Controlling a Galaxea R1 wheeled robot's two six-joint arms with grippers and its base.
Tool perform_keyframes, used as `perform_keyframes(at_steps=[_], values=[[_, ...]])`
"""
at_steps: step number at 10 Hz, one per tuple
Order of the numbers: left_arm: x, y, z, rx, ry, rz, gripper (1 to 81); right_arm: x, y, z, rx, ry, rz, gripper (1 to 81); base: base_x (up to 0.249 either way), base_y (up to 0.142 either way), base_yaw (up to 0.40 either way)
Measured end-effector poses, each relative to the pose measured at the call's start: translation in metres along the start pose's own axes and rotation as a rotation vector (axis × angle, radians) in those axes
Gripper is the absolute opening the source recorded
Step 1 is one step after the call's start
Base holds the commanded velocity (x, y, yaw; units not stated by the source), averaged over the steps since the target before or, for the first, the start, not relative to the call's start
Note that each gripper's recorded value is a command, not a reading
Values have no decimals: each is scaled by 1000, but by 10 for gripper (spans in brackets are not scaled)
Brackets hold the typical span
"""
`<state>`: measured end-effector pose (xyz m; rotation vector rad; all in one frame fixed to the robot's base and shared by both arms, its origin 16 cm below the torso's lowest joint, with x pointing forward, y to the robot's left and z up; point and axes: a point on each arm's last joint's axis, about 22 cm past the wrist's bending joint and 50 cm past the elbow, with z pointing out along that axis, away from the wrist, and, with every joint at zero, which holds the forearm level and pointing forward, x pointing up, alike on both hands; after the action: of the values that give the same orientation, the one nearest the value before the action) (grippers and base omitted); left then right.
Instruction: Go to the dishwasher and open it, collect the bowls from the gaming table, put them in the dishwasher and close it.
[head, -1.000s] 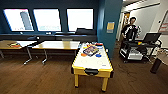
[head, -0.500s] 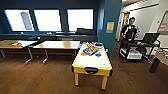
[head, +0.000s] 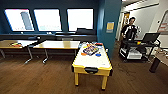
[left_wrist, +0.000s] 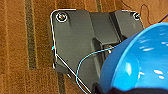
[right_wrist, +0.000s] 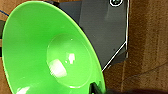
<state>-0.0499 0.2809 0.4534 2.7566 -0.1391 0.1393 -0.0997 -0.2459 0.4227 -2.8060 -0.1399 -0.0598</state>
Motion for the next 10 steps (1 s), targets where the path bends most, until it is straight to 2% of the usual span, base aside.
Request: perform_keyframes(at_steps=[2, 10], values=[[4, -1, -1, -2, 24, -1, 10, 0, 0, 0, 0, 0, 0, 10, 0, 0, 0], [4, -2, -1, 1, 25, -1, 10, 0, 0, 0, 0, 0, 0, 10, 0, 0, -13]])
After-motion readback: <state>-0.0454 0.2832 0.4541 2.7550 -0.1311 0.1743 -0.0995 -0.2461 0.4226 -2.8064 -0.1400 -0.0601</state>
